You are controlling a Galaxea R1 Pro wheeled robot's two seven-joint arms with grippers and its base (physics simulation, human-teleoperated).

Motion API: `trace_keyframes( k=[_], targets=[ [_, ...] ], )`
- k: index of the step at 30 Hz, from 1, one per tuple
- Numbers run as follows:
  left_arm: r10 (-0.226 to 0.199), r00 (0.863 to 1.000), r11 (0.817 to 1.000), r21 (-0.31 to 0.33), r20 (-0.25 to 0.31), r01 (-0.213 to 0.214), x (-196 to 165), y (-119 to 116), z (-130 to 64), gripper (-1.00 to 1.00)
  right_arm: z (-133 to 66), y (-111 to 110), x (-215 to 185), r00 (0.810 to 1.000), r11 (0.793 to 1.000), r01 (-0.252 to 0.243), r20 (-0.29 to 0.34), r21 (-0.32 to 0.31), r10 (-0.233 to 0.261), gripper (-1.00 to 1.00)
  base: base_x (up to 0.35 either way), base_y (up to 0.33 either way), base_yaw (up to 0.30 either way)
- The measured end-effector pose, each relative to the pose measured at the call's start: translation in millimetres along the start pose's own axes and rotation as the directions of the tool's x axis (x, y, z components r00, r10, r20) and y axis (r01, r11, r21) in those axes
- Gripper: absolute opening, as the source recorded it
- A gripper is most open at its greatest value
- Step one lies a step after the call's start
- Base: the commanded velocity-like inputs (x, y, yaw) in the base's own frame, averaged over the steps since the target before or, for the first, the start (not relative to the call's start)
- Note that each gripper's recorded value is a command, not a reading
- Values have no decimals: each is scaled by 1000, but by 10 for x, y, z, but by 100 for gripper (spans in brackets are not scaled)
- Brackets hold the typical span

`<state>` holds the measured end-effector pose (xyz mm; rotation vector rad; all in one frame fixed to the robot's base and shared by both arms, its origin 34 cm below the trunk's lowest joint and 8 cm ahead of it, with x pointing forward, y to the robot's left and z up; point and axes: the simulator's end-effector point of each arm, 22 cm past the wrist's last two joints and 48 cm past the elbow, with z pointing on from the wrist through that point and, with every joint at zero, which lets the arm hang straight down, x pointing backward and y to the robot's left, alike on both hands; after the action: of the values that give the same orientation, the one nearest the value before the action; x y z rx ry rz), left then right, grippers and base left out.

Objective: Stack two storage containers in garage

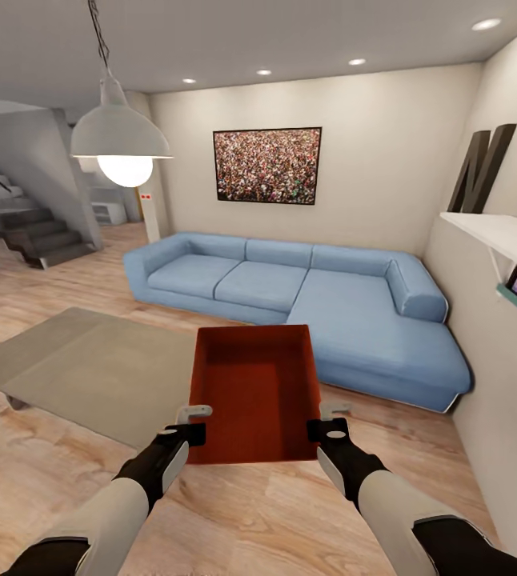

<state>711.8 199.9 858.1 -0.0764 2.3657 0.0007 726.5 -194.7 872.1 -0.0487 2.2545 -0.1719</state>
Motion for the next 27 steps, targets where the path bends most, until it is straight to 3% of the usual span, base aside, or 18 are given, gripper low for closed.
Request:
trace_keyframes(
  k=[27],
  targets=[
    [0, 1000, 1000, 0, 0, 0, 2, -1, 1, -100, 0, -1, 0, 1000, 1000, 0, 0, 0, 0, -100, 0, 0, 270]
  ],
)
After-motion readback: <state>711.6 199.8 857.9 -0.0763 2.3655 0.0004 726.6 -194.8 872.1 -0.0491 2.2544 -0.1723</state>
